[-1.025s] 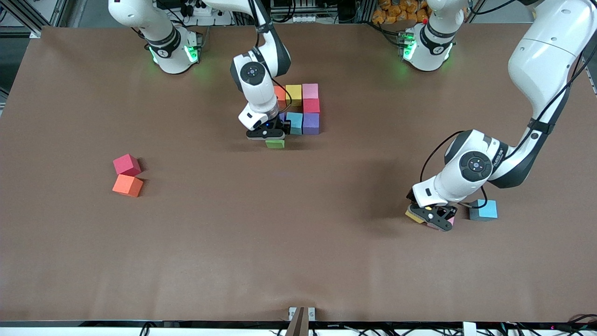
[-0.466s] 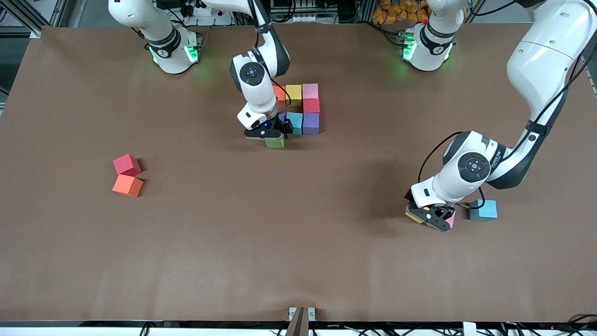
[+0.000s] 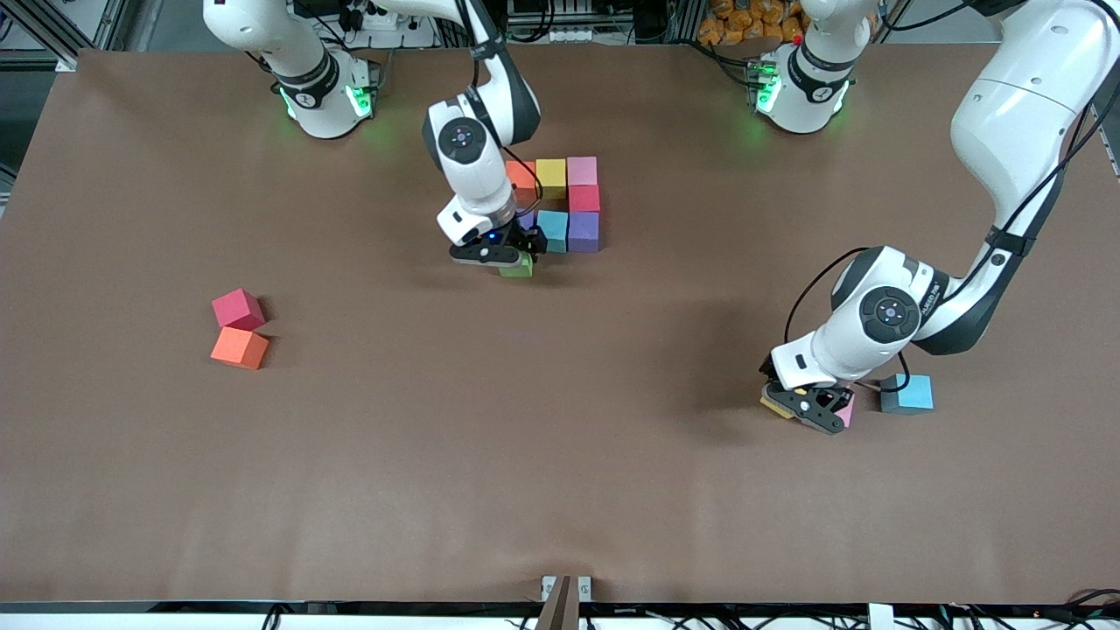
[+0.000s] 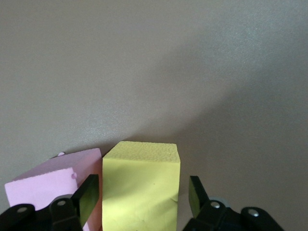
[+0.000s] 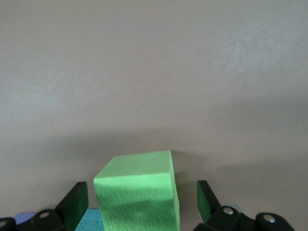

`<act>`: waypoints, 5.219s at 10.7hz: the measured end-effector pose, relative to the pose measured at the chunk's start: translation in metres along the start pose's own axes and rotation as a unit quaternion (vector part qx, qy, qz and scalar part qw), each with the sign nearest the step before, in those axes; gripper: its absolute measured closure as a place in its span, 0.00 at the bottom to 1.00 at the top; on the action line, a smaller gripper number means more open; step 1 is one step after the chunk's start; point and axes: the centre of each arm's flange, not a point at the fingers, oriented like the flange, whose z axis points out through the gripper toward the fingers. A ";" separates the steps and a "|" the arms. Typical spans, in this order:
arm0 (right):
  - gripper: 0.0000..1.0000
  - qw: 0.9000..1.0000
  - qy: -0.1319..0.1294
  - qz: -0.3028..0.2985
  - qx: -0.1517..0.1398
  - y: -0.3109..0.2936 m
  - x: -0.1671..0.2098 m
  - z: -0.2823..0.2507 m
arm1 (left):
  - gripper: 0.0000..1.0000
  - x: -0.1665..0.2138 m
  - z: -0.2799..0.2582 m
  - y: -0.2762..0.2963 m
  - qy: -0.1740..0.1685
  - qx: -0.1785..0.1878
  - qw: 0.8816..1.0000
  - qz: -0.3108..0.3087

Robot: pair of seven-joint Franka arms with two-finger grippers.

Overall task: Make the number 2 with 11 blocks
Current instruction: 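Grasp the yellow cube with the left gripper while the right gripper releases green, then lift the yellow cube while the right gripper reaches the orange cube, then lower the yellow cube below green while the right gripper grasps orange, then set the yellow cube down while the right gripper lifts the orange cube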

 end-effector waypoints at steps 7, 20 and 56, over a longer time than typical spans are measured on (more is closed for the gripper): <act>0.00 0.998 -0.037 -0.046 -0.001 0.074 0.120 -0.072 | 0.45 -0.001 0.003 -0.001 -0.002 -0.003 1.000 -0.002; 0.00 0.898 -0.053 -0.434 0.046 0.356 0.259 -0.080 | 0.50 0.085 -0.056 0.139 0.046 -0.085 0.980 -0.172; 0.00 0.764 -0.087 -0.634 0.083 0.474 0.285 -0.006 | 0.50 0.087 -0.024 0.502 0.068 -0.020 0.936 -0.344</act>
